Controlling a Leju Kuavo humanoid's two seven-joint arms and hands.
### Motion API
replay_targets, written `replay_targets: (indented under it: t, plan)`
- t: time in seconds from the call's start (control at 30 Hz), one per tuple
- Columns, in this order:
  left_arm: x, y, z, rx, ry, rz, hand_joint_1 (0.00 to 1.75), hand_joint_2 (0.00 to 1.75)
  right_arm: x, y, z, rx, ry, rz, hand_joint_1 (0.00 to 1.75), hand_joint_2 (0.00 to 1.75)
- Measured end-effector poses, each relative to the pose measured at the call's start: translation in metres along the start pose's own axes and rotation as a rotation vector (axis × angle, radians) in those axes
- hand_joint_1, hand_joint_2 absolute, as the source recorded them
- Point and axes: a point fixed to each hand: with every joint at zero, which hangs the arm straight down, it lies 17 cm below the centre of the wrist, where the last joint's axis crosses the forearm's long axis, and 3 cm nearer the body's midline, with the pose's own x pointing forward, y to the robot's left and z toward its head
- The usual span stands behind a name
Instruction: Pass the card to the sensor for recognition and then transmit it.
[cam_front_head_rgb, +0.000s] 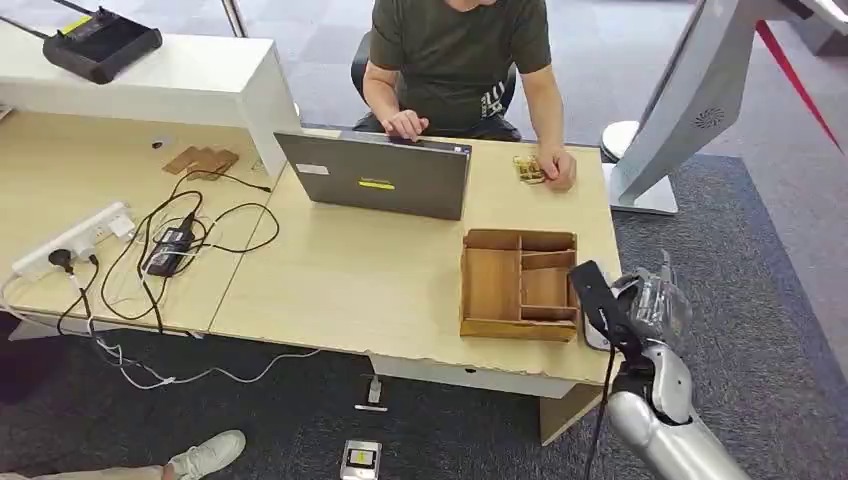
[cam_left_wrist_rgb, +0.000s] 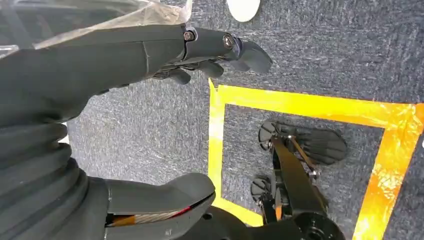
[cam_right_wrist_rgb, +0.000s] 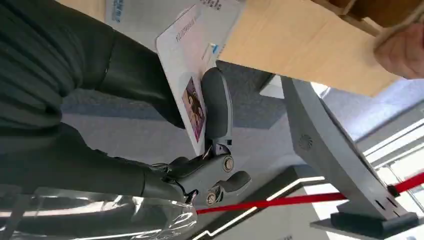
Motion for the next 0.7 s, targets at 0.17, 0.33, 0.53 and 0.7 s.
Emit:
replay_targets:
  t: [0.17, 0.33, 0.53, 0.7]
  plan:
    - [-0.002, 0.002, 0.000, 0.005, 0.003, 0.015, 0.00, 1.75, -0.025, 0.016, 0.006, 0.068, 0.073, -0.023, 1.75, 1.75]
    - [-0.001, 0.003, 0.000, 0.006, 0.003, 0.023, 0.00, 1.75, -0.047, 0.058, 0.022, 0.256, 0.133, 0.033, 1.75, 1.75]
    - [-0.001, 0.003, 0.000, 0.006, 0.002, 0.025, 0.00, 1.75, -0.056, 0.069, 0.027, 0.301, 0.161, 0.035, 1.75, 1.75]
    - [-0.001, 0.003, 0.000, 0.005, 0.004, 0.017, 0.00, 1.75, -0.061, 0.073, 0.029, 0.312, 0.170, 0.040, 1.75, 1.75]
